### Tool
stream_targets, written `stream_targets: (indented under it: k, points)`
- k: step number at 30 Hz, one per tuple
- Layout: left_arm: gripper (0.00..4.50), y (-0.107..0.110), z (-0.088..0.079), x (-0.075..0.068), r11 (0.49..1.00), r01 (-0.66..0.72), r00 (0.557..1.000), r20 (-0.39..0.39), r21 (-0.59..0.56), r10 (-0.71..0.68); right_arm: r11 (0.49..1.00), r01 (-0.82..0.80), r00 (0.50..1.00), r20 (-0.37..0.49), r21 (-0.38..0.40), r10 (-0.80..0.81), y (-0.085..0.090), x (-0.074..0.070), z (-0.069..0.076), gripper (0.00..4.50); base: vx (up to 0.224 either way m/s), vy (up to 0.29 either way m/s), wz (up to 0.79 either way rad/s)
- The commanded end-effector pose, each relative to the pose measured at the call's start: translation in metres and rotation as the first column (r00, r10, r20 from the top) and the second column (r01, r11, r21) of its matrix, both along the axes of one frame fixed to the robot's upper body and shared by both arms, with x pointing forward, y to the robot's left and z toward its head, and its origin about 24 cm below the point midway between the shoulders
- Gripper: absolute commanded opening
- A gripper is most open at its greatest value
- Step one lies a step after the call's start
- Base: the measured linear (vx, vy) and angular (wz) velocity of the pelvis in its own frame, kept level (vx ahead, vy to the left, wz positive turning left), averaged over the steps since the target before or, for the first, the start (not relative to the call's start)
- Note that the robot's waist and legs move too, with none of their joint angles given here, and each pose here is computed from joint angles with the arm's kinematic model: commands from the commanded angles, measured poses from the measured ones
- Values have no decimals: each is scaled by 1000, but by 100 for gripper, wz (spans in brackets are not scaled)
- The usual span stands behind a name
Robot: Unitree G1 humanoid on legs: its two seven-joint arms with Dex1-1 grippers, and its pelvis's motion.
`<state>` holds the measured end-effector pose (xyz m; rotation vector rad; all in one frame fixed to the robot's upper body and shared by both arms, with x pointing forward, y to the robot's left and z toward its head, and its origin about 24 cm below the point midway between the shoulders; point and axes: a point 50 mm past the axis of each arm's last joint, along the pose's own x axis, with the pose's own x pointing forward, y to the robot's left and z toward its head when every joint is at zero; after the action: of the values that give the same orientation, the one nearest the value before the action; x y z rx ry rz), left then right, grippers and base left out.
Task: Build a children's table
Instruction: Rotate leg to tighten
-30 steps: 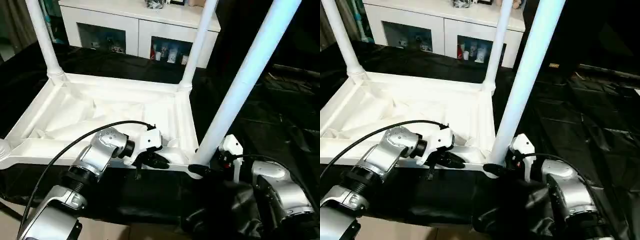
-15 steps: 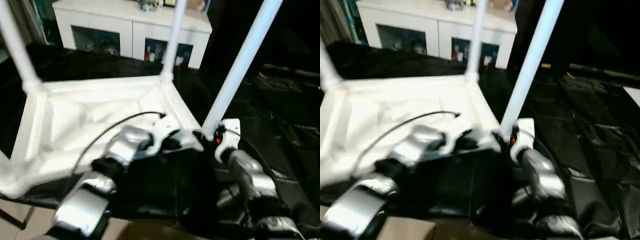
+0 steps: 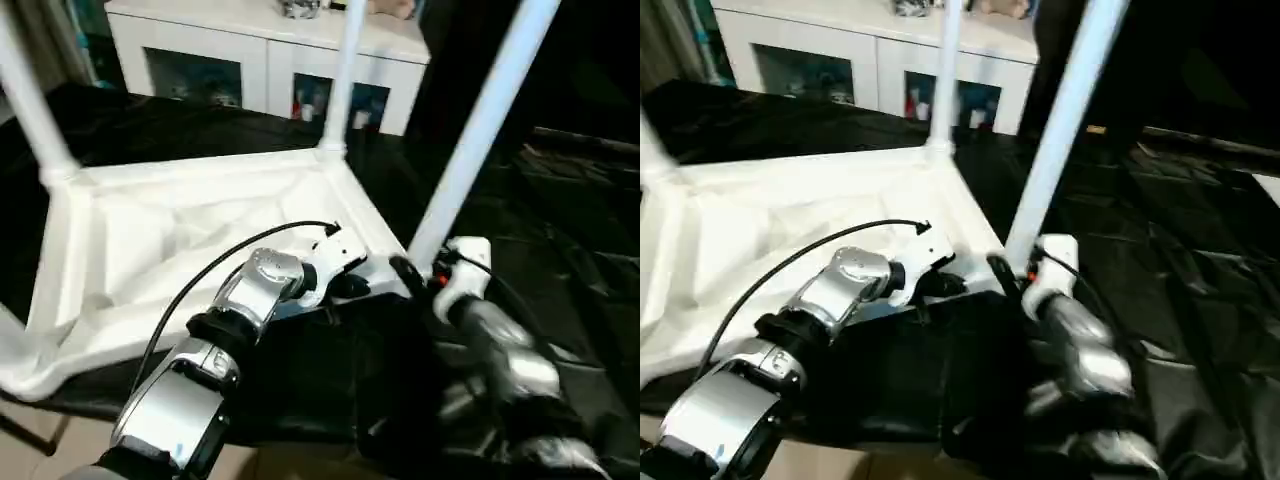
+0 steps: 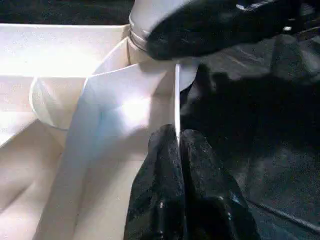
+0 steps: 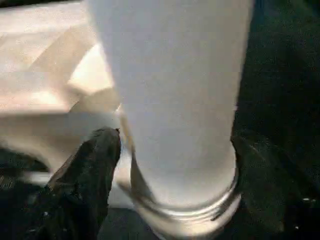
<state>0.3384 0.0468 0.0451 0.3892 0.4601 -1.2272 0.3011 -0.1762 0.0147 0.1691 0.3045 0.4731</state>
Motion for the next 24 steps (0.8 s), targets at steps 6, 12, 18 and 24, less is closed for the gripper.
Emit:
stream_targets:
  k: [6,12,18,24]
  points:
    - [0,-21,-2,-13,990,73,997,13,-120,-72,937,-346,936,75,39,343,3,-29,26,383,0,0,0]
    - [0,-16,18,-12,969,89,994,78,-232,-73,908,-417,908,11,-32,418,-20,-56,29,383,0,0,0]
    - [41,14,30,-17,967,93,995,63,-238,-80,908,-419,908,1,-1,419,-26,-67,33,388,0,0,0]
    - [85,62,28,-41,986,127,990,-43,-104,-132,878,-475,880,55,61,472,-1,-65,39,388,0,0,0]
